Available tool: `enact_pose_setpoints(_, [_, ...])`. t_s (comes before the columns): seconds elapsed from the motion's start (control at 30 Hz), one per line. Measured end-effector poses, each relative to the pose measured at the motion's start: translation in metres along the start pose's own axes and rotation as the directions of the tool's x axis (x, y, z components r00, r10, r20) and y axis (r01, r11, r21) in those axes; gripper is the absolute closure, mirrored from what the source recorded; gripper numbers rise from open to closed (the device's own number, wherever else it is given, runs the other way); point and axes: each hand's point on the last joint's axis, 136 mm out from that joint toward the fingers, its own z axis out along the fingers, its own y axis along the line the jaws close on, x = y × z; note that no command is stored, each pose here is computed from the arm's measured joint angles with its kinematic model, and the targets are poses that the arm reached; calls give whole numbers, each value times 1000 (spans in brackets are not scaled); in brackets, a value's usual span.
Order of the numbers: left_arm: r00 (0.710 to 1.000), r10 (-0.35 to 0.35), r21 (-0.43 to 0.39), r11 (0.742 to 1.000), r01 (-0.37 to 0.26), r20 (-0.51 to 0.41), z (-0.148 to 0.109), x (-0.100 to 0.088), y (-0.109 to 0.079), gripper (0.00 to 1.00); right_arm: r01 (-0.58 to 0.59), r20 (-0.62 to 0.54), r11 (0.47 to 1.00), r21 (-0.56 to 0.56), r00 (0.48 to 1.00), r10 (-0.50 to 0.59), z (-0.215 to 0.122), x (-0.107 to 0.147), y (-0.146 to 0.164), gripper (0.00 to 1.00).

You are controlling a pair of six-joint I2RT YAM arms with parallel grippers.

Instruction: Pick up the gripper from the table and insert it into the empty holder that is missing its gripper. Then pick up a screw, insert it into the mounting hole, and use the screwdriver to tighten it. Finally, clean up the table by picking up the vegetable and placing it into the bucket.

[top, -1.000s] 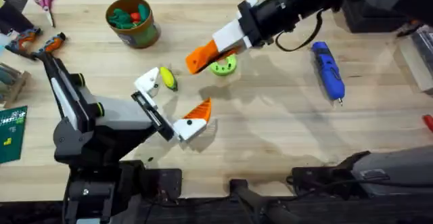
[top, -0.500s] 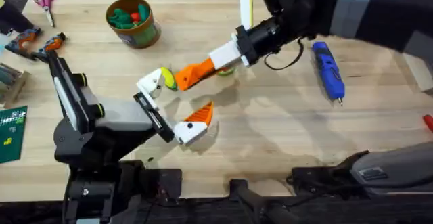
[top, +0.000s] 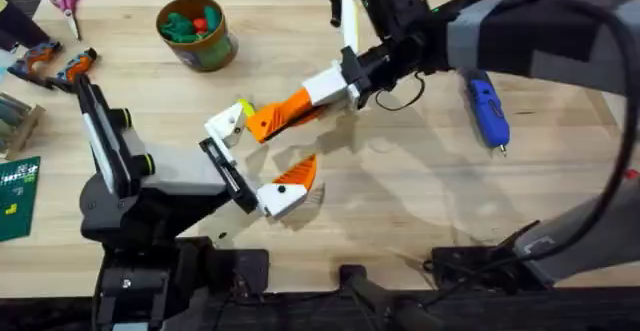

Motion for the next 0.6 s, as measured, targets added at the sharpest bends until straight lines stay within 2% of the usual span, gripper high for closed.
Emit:
enact_pose_setpoints(0.3, [1000,0,2,1000,0,0,0,0,0,15,-30,-50,999,-45,998,28,15,9,3,989])
enact_pose_setpoints(0.6, [1000,0,2,1000,0,0,0,0,0,15,-63,-46,996,-61,997,60,17,0,1,989])
